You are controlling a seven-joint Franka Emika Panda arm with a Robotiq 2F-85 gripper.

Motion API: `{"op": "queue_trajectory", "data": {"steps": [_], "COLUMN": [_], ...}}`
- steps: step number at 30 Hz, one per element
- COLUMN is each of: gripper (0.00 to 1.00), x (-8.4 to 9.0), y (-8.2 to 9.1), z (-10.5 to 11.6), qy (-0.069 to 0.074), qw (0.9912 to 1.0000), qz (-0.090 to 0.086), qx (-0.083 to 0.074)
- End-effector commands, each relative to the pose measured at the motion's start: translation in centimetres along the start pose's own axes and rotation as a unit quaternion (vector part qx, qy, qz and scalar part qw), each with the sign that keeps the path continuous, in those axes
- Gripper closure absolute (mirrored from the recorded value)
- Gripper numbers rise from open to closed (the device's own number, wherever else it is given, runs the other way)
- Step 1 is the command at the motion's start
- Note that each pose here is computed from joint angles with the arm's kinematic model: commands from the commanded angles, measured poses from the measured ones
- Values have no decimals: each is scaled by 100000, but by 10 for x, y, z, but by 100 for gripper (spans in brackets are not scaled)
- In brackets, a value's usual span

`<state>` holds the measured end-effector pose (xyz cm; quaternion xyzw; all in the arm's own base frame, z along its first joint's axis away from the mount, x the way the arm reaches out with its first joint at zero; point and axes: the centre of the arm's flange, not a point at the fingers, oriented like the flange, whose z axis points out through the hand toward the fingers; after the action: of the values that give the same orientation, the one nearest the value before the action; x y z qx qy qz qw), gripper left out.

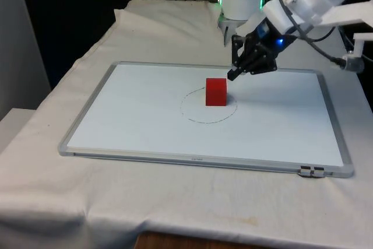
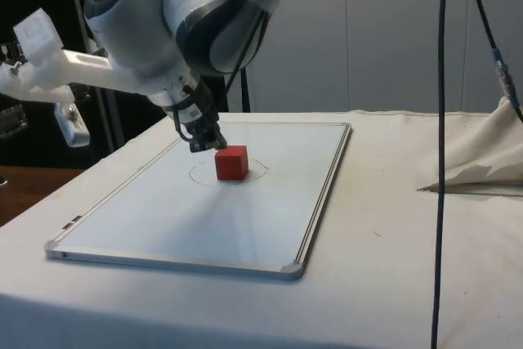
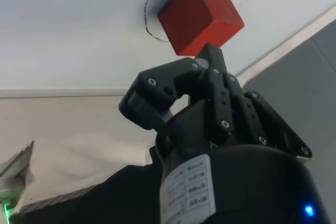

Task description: Push the cube into the marked area.

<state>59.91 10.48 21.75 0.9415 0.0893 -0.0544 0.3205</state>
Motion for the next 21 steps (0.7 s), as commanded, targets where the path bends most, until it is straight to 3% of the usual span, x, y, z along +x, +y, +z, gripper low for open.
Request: {"op": "queue_trajectory", "data": {"steps": [1, 7, 14, 15, 21], "gripper": [100, 100, 100, 100, 100], "x": [-1, -1, 0, 0, -1], "y": [1, 4, 8, 9, 11], "z": [-5, -17, -34, -31, -44], "qy": [16, 858, 1562, 1585, 2242], "qw": [99998, 99974, 99888, 99905, 99760], "qz": [584, 2108, 4412, 4035, 6372], "qx": [144, 196, 730, 336, 1491]}}
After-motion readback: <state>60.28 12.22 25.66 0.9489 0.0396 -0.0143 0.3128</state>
